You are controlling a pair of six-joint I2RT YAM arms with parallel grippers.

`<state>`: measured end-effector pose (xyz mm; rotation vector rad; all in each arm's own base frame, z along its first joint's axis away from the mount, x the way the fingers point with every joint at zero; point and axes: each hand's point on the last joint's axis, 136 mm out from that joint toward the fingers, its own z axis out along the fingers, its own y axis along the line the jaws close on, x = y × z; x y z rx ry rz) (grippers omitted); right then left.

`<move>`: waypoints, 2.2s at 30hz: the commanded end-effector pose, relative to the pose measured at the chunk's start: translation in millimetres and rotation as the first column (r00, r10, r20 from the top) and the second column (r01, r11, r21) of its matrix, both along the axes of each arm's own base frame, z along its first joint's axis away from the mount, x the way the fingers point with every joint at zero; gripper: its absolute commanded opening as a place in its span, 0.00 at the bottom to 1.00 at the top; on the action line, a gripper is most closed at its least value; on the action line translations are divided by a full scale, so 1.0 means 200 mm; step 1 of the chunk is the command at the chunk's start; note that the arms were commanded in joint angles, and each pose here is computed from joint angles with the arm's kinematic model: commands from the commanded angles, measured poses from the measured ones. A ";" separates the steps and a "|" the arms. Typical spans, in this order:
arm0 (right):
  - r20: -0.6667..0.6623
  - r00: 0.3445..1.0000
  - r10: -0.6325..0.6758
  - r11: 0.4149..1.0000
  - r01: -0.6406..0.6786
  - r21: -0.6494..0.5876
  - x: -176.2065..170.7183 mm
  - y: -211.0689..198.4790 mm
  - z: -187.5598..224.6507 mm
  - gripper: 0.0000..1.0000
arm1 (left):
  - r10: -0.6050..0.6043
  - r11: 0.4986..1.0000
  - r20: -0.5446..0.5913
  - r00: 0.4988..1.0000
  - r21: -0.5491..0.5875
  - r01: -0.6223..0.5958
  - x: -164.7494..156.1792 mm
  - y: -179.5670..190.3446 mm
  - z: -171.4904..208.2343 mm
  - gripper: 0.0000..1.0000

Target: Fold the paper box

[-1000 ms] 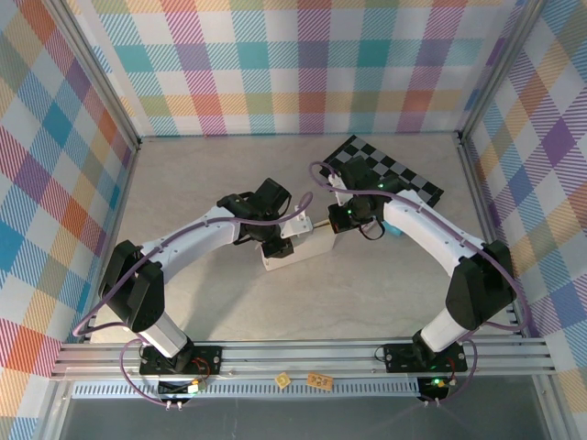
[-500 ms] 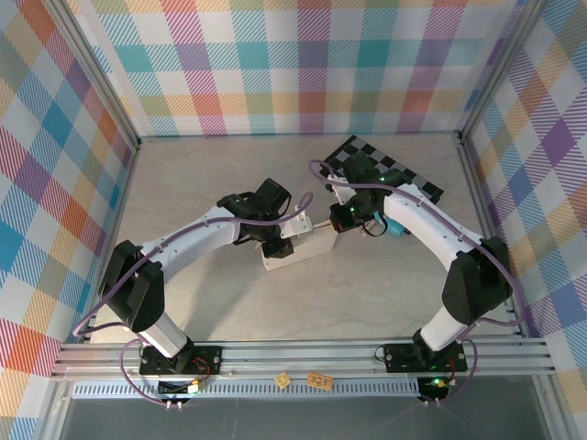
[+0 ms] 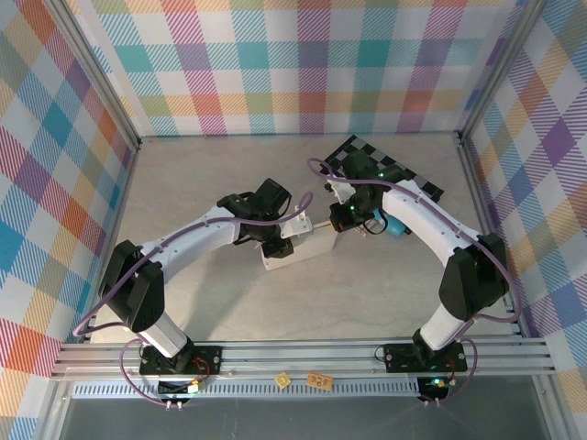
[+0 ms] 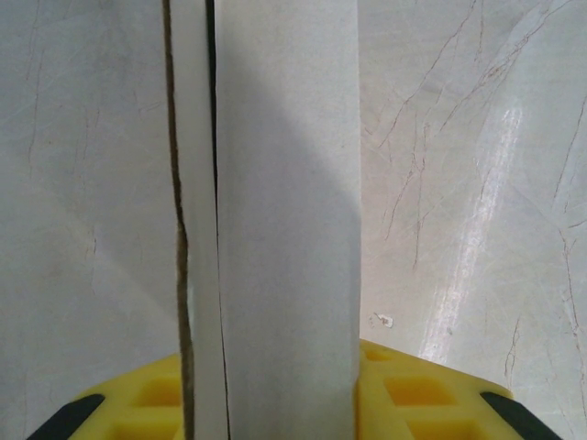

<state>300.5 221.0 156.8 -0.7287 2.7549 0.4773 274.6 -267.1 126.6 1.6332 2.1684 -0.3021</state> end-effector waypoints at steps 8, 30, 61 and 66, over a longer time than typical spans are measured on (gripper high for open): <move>-0.054 0.999 0.007 1.000 -0.008 -0.016 -0.08 -0.05 -0.08 0.00 | 0.041 0.999 -0.008 0.999 0.018 -0.041 0.05 0.02 -0.03 0.30; 0.057 0.991 0.125 0.985 -0.116 -0.129 -0.03 -0.12 -0.10 0.00 | 0.033 0.999 -0.001 0.999 0.031 -0.033 0.07 0.03 -0.03 0.31; 0.124 0.991 0.040 0.989 -0.022 -0.147 -0.11 -0.24 -0.34 0.00 | 0.043 0.998 0.018 0.999 0.035 -0.044 0.10 0.03 -0.03 0.32; 0.117 0.993 -0.030 0.998 0.037 -0.059 -0.11 -0.19 -0.22 0.04 | 0.013 0.999 0.028 1.000 0.044 -0.014 0.09 0.04 -0.02 0.30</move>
